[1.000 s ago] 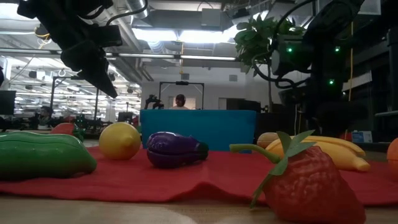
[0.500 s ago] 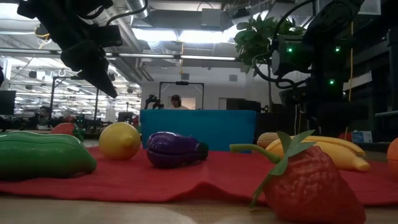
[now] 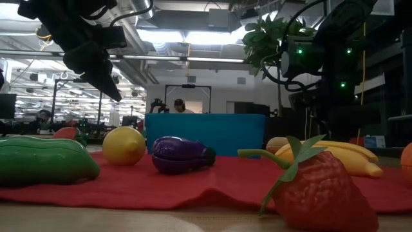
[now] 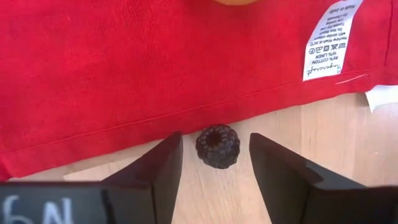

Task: Pick and placing Produce into tupperware
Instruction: Put the blackberry into the blue bin

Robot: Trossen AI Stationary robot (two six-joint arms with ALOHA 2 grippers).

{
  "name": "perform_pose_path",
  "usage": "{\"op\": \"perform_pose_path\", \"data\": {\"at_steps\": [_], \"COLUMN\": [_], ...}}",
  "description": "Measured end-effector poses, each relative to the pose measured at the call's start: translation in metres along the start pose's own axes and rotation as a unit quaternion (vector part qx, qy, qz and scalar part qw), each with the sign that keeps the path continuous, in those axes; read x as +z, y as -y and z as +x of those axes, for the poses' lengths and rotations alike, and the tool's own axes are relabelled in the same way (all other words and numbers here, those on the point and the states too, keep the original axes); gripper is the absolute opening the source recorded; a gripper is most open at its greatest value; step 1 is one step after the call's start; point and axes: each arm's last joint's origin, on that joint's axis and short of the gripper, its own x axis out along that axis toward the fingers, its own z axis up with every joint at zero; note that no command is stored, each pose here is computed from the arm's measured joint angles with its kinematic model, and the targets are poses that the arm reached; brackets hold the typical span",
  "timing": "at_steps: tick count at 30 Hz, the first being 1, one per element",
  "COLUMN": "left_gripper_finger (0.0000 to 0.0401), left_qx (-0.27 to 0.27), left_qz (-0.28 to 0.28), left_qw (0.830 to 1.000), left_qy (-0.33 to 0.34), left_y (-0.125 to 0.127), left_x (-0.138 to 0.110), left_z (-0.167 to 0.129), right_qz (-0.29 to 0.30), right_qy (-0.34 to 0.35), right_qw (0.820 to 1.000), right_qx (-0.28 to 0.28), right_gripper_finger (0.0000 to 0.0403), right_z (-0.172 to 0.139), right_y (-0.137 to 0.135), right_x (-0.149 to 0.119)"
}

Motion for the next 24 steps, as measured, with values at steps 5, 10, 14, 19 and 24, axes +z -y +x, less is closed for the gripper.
{"op": "perform_pose_path", "data": {"at_steps": [5, 10, 14, 19, 24], "left_gripper_finger": [0.0045, 0.0033, 0.0022, 0.0009, 0.0001], "left_qx": [0.000, 0.001, 0.001, 0.001, 0.001], "left_qz": [0.000, 0.000, 0.000, 0.000, 0.000], "left_qw": [1.000, 1.000, 1.000, 1.000, 1.000], "left_qy": [0.000, 0.000, 0.000, 0.000, 0.000], "left_y": [0.0000, 0.0000, 0.0000, 0.0000, 0.0000], "left_x": [0.0000, 0.0000, 0.0000, 0.0000, 0.0000], "left_z": [0.0000, 0.0000, 0.0000, 0.0000, 0.0000], "right_qz": [0.001, 0.001, 0.004, 0.014, 0.020], "right_qy": [-0.001, -0.003, -0.007, -0.007, -0.007], "right_qw": [1.000, 1.000, 1.000, 1.000, 1.000], "right_qx": [0.000, 0.000, -0.001, -0.002, -0.002], "right_gripper_finger": [0.0160, 0.0136, 0.0109, 0.0086, 0.0090], "right_z": [0.0000, 0.0001, -0.0001, -0.0007, -0.0007], "right_y": [0.0000, 0.0001, 0.0002, 0.0004, 0.0004], "right_x": [-0.0002, -0.0007, -0.0014, -0.0013, -0.0013]}}
